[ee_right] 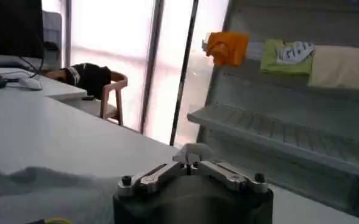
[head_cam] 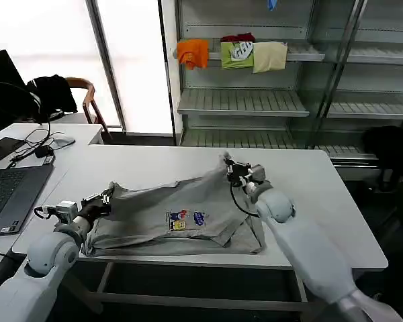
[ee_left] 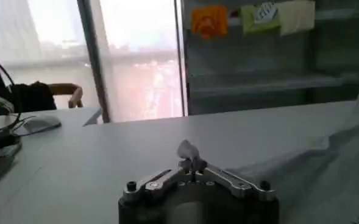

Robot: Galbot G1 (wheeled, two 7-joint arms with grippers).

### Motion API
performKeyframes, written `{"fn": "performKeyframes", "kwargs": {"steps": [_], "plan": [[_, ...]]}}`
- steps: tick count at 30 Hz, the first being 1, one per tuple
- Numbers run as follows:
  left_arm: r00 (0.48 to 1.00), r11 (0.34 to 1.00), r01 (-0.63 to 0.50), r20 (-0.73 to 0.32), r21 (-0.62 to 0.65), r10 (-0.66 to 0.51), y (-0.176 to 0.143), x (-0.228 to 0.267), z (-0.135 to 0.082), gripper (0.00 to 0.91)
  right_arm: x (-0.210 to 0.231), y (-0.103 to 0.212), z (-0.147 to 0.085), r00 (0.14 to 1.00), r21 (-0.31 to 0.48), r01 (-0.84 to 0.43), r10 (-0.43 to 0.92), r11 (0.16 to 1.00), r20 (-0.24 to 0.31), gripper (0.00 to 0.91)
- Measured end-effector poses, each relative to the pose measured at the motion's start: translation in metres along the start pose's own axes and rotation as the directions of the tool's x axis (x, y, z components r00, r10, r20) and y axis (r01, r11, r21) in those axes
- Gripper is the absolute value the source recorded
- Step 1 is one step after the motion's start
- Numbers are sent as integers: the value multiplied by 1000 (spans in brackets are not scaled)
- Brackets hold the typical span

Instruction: Fold and organize the clothes.

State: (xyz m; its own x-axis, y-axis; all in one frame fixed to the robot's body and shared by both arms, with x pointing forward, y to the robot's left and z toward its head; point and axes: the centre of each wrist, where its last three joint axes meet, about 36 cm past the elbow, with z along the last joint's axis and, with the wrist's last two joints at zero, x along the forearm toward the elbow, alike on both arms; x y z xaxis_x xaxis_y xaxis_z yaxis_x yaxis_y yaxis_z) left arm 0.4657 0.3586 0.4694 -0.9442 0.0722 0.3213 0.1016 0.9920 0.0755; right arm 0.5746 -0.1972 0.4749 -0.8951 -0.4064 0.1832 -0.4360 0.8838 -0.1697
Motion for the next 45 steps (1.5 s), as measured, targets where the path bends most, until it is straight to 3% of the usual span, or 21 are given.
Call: {"fn": "performKeyframes", "kwargs": {"steps": [15, 26, 34, 35, 36, 37, 39, 40, 41, 42, 43, 45], "plan": [[988, 990, 140, -61, -36, -142, 3, 26, 20, 10, 111, 29, 27, 999, 2, 45, -45, 999, -26, 0], [982, 985, 163, -84, -64, -168, -7, 41, 40, 20, 152, 56, 41, 998, -14, 40, -41, 999, -44, 0], [978, 980, 180, -95, -86, -188, -19, 50, 56, 40, 168, 84, 59, 997, -26, -54, 52, 998, -50, 0], [977, 979, 181, -97, -90, -189, -20, 51, 59, 60, 168, 88, 60, 996, -27, -76, 75, 997, -47, 20], [977, 979, 182, -99, -94, -191, -21, 51, 61, 111, 169, 91, 62, 995, -28, -95, 94, 995, -46, 151], [976, 979, 182, -100, -97, -191, -23, 52, 63, 111, 168, 94, 64, 992, -28, -115, 113, 993, -46, 202], [977, 978, 180, -99, -102, -190, -25, 53, 66, 161, 167, 98, 70, 987, -26, -157, 156, 987, -45, 242], [977, 978, 180, -98, -105, -190, -27, 53, 68, 272, 166, 100, 72, 983, -24, -178, 177, 984, -44, 595], [977, 978, 180, -96, -108, -191, -27, 53, 69, 383, 164, 101, 75, 979, -22, -199, 198, 980, -43, 867], [977, 977, 180, -94, -112, -191, -28, 53, 69, 705, 163, 102, 77, 975, -20, -217, 216, 976, -41, 907], [977, 976, 182, -91, -117, -193, -28, 53, 70, 907, 161, 102, 80, 972, -18, -233, 232, 972, -40, 907], [976, 974, 188, -87, -127, -200, -27, 53, 72, 907, 156, 102, 86, 964, -11, -263, 263, 965, -36, 907]]}}
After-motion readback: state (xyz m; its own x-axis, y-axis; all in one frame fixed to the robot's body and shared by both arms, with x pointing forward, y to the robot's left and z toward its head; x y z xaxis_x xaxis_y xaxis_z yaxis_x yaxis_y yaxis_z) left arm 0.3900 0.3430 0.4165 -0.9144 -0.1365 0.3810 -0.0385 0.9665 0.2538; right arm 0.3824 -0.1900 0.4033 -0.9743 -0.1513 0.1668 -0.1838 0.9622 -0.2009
